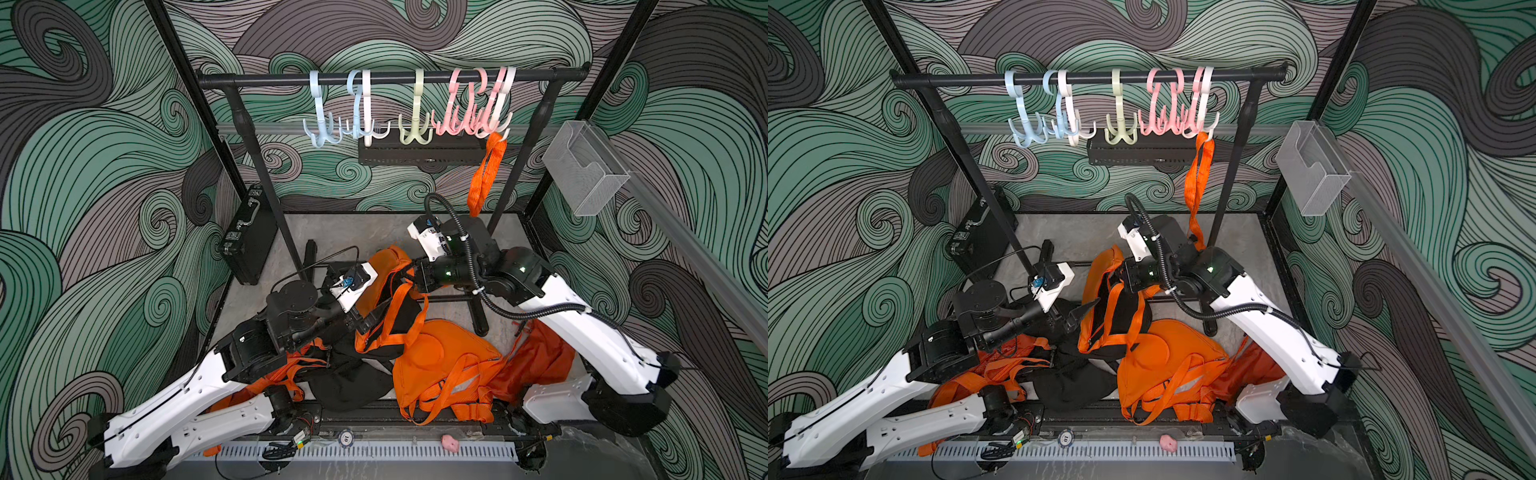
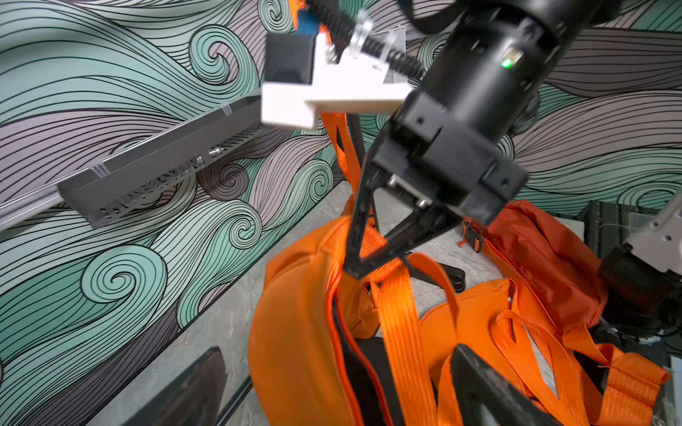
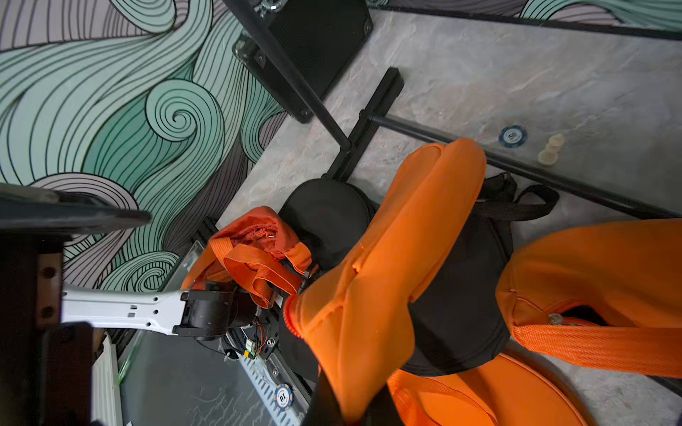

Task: Hang the bag on a hook
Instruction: Pick up the bag from the center of the board.

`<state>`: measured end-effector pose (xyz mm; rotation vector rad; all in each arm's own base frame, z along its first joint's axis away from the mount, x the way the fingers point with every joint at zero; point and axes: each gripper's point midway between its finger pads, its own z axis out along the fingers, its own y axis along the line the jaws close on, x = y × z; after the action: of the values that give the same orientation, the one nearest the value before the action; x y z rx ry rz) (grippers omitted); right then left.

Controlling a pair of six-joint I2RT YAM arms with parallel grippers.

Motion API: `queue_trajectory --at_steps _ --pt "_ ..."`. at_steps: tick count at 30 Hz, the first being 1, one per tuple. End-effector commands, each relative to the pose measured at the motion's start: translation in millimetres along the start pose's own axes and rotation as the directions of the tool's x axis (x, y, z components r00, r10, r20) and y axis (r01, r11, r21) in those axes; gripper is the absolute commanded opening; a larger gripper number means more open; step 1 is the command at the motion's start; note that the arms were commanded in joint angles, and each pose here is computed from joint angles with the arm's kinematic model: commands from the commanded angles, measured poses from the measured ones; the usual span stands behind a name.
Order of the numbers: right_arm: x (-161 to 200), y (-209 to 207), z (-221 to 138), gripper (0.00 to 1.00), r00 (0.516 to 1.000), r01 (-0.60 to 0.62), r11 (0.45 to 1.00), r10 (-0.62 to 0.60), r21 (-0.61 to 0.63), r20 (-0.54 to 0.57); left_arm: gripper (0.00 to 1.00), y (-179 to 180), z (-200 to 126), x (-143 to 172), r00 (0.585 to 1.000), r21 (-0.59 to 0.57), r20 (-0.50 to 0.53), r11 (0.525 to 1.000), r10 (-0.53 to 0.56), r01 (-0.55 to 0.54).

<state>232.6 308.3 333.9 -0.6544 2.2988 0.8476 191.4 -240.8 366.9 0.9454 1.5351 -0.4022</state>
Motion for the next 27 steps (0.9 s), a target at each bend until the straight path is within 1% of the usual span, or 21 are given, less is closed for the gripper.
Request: queue_trajectory --at_steps 1,3,5,7,10,12,13,15,17,18,20,21,23,24,26,27 --pt "-20.7 29.3 -17.8 0.0 0.993 0.053 0.99 -0.039 -0.127 0.11 0.96 -11.3 16.8 31.9 0.989 0.032 -0.141 0.999 0.041 -0.037" --pt "-20.5 35.3 -21.1 0.0 0.991 0.073 0.986 -0.056 -0.148 0.119 0.96 -8.9 26.6 40.1 0.984 0.003 -0.173 0.999 0.036 -0.036" --pt "-16.9 45.0 -23.5 0.0 0.989 0.106 0.978 -0.085 -0.182 0.118 0.96 -10.7 36.0 43.2 0.98 0.006 -0.194 0.999 0.032 -0.032" --pt "-14.5 49.3 -24.6 0.0 0.988 0.122 0.975 -0.101 -0.187 0.118 0.96 -7.5 44.5 42.8 0.976 -0.018 -0.219 1.0 0.017 -0.022" --pt "-11.4 53.2 -27.0 0.0 0.986 0.134 0.972 -0.112 -0.194 0.121 0.95 -8.6 57.0 42.3 0.969 -0.021 -0.247 1.0 -0.001 -0.004" --pt "-9.8 54.2 -30.5 0.0 0.985 0.137 0.971 -0.113 -0.198 0.13 0.87 -4.7 60.8 41.5 0.965 -0.043 -0.261 0.999 -0.008 -0.003" --pt "-8.8 53.3 -32.7 0.0 0.984 0.136 0.972 -0.11 -0.194 0.139 0.82 1.1 60.1 39.7 0.965 -0.075 -0.261 0.997 -0.019 0.0" --pt "-5.1 48.5 -33.6 0.0 0.984 0.132 0.975 -0.107 -0.177 0.142 0.67 7.0 57.1 36.4 0.969 -0.105 -0.245 0.994 -0.021 -0.005" --pt "-0.7 42.0 -32.8 0.0 0.985 0.124 0.98 -0.102 -0.155 0.142 0.41 13.5 51.7 34.2 0.972 -0.137 -0.233 0.991 -0.026 -0.006" --pt "1.5 40.4 -31.2 0.0 0.986 0.119 0.981 -0.098 -0.152 0.138 0.32 14.0 49.4 34.3 0.972 -0.139 -0.232 0.99 -0.024 -0.009" --pt "4.9 38.9 -26.7 0.0 0.989 0.104 0.982 -0.085 -0.157 0.124 0.05 17.1 46.1 35.3 0.971 -0.153 -0.238 0.988 -0.024 -0.013" --pt "5.7 37.0 -24.6 0.06 0.99 0.094 0.984 -0.076 -0.152 0.118 0.0 19.2 44.7 36.0 0.969 -0.165 -0.244 0.986 -0.027 -0.014" --pt "5.5 27.0 -22.3 0.49 0.992 0.053 0.992 -0.039 -0.117 0.12 0.0 30.4 41.7 36.3 0.964 -0.227 -0.264 0.974 -0.044 -0.017" --pt "4.6 21.1 -23.6 0.57 0.991 0.037 0.995 -0.025 -0.093 0.131 0.0 38.6 39.2 33.7 0.962 -0.273 -0.267 0.962 -0.063 -0.013" --pt "5.3 12.4 -26.3 0.61 0.987 0.019 0.997 -0.008 -0.068 0.16 0.0 54.2 33.7 27.7 0.955 -0.358 -0.276 0.934 -0.106 0.0" --pt "7.1 8.5 -25.1 0.66 0.984 0.008 0.998 0.004 -0.066 0.178 0.0 60.9 30.6 24.8 0.951 -0.396 -0.28 0.918 -0.13 0.009"
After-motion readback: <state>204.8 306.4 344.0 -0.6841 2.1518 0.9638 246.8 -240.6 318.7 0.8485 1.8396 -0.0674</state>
